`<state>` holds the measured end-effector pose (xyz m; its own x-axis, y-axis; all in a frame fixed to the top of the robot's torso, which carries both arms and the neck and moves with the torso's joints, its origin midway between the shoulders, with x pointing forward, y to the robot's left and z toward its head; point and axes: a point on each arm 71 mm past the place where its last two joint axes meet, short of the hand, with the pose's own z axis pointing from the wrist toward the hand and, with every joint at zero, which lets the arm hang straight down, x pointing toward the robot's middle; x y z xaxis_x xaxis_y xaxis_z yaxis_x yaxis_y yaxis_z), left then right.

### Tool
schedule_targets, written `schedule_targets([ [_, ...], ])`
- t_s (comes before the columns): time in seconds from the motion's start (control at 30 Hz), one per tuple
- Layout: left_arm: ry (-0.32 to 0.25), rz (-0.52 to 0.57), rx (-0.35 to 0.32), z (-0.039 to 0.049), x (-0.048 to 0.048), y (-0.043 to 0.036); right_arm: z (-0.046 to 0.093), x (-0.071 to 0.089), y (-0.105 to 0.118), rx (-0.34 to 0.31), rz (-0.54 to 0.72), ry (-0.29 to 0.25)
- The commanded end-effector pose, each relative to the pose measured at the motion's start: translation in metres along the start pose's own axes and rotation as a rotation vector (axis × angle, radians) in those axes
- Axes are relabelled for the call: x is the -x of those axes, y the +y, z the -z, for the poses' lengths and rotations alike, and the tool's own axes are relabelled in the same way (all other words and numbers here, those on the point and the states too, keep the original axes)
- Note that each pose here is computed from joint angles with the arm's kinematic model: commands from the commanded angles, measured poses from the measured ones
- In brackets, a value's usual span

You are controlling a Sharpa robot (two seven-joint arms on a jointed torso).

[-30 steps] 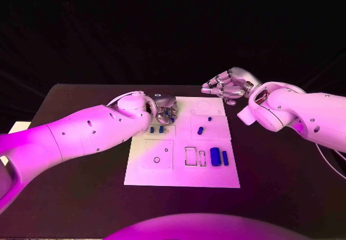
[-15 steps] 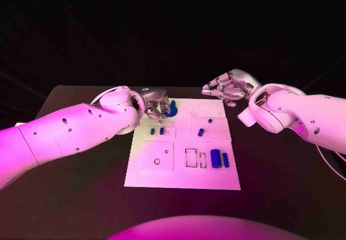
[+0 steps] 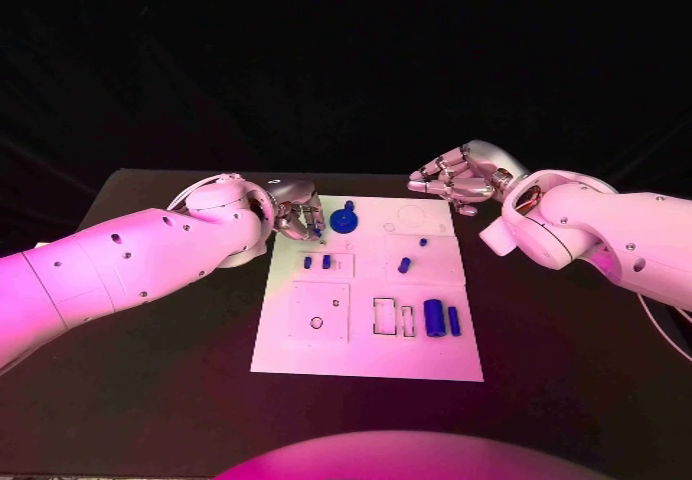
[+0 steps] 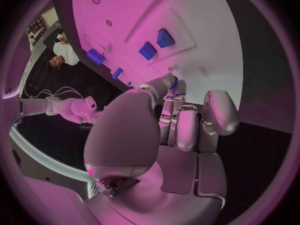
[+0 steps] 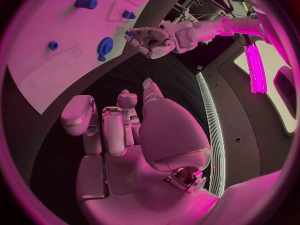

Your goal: Assemble the parts on the task board

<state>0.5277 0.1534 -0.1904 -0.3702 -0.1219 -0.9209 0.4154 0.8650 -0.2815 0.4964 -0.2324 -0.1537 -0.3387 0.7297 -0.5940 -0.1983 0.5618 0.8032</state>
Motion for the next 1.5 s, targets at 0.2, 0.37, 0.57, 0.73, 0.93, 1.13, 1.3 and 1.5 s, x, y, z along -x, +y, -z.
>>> schedule_targets([
  [0.2, 0.03, -0.002, -0.008, -0.0047, -0.0082, -0.004, 0.0, -0.002, 0.0, 0.012, 0.0, 0.01],
  [0.37, 0.03, -0.009, -0.013, -0.0063, -0.01, -0.0064, 0.0, -0.002, 0.0, 0.011, 0.0, 0.011],
  [0.57, 0.037, -0.017, -0.012, -0.0076, -0.0113, -0.0073, -0.001, -0.002, 0.0, 0.011, 0.0, 0.012],
  [0.73, 0.047, -0.026, -0.009, -0.0098, -0.013, -0.0074, -0.001, -0.002, 0.001, 0.011, 0.0, 0.012],
  [0.93, 0.065, -0.036, -0.003, -0.0109, -0.0155, -0.0069, -0.001, -0.003, 0.001, 0.012, 0.0, 0.013],
  [1.13, 0.078, -0.046, 0.0, -0.0104, -0.0168, -0.0071, -0.001, -0.003, 0.0, 0.011, 0.0, 0.013],
  [1.3, 0.074, -0.048, -0.007, -0.01, -0.0169, -0.0086, -0.001, -0.002, 0.0, 0.011, 0.0, 0.014],
  [1.5, 0.069, -0.047, -0.014, -0.0097, -0.0169, -0.0104, -0.001, -0.002, 0.0, 0.012, 0.0, 0.013],
])
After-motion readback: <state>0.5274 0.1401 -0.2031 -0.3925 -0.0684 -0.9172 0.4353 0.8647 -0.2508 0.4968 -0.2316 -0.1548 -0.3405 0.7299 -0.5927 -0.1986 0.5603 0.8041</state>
